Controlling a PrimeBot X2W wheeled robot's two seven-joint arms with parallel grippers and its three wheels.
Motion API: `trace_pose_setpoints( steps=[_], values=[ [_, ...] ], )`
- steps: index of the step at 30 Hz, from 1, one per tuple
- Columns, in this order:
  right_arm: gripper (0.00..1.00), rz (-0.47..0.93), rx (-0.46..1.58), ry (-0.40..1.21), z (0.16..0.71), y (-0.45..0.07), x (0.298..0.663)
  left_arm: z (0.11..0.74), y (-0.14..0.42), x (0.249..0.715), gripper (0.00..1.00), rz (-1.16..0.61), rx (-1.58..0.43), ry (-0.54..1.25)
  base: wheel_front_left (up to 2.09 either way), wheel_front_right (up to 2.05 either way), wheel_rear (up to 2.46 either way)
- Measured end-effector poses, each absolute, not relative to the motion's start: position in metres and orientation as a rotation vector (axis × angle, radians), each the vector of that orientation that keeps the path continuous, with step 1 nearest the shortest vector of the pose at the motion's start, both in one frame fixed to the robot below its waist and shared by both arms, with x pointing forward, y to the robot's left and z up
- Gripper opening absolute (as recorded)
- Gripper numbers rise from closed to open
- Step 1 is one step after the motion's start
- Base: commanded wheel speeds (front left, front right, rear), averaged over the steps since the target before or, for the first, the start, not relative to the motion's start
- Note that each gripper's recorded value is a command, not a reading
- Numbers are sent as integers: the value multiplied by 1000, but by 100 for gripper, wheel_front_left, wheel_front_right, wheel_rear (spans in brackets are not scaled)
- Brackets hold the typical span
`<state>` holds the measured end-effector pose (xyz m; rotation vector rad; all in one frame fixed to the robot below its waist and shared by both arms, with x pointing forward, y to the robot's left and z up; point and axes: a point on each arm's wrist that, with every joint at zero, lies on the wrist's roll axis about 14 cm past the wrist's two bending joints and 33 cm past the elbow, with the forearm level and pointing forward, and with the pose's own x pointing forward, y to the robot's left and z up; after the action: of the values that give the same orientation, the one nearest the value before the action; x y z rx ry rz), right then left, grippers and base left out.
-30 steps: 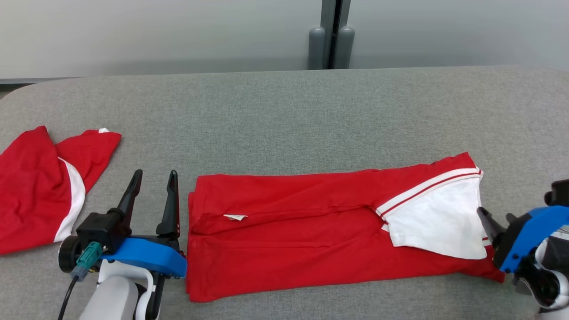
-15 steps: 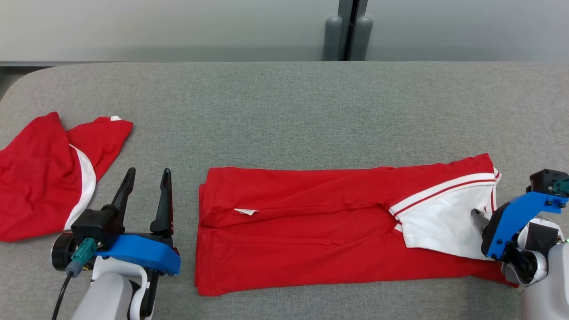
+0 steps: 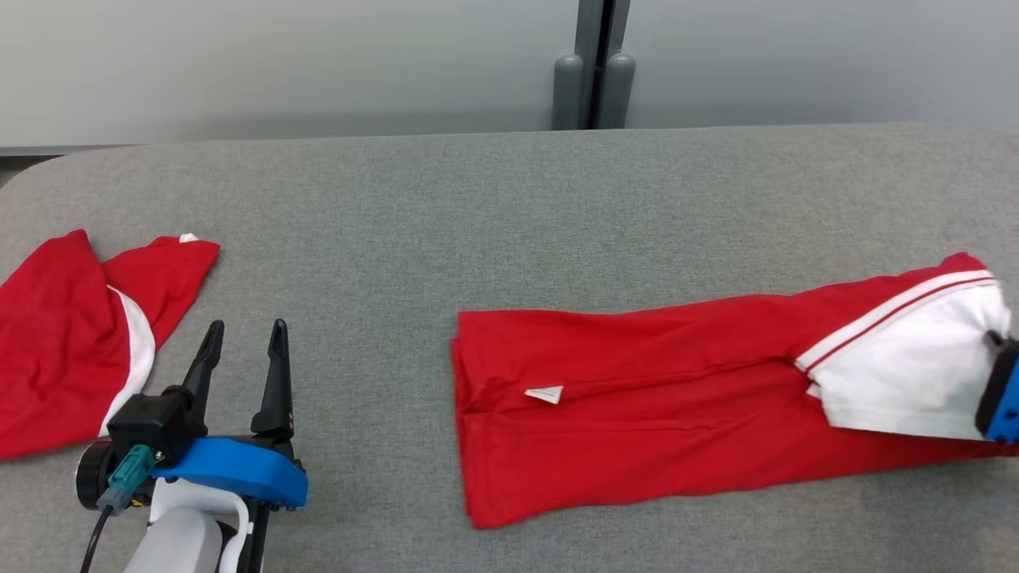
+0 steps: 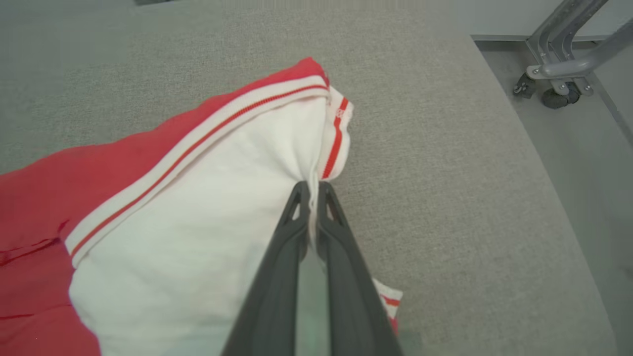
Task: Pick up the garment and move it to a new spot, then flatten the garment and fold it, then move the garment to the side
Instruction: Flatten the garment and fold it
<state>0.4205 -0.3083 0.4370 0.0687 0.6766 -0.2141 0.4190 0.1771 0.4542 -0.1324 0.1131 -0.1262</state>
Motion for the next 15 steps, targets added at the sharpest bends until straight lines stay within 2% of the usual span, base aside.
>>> trace_pose_setpoints(
  steps=[4, 7, 11, 15],
  values=[
    [0, -294, 7, 627, 466, -347, 410, 457, 172, 417, 100, -134, -139, 106, 0, 0, 0],
    [0, -308, -18, 622, 478, -353, 404, 458, 168, 415, 100, -142, -146, 105, 0, 0, 0],
    [0, -239, -17, 641, 479, -325, 401, 462, 165, 414, 100, -151, -148, 95, 0, 0, 0],
    [0, -88, -11, 659, 476, -268, 399, 464, 165, 411, 100, -153, -148, 91, 0, 0, 0]
  ],
)
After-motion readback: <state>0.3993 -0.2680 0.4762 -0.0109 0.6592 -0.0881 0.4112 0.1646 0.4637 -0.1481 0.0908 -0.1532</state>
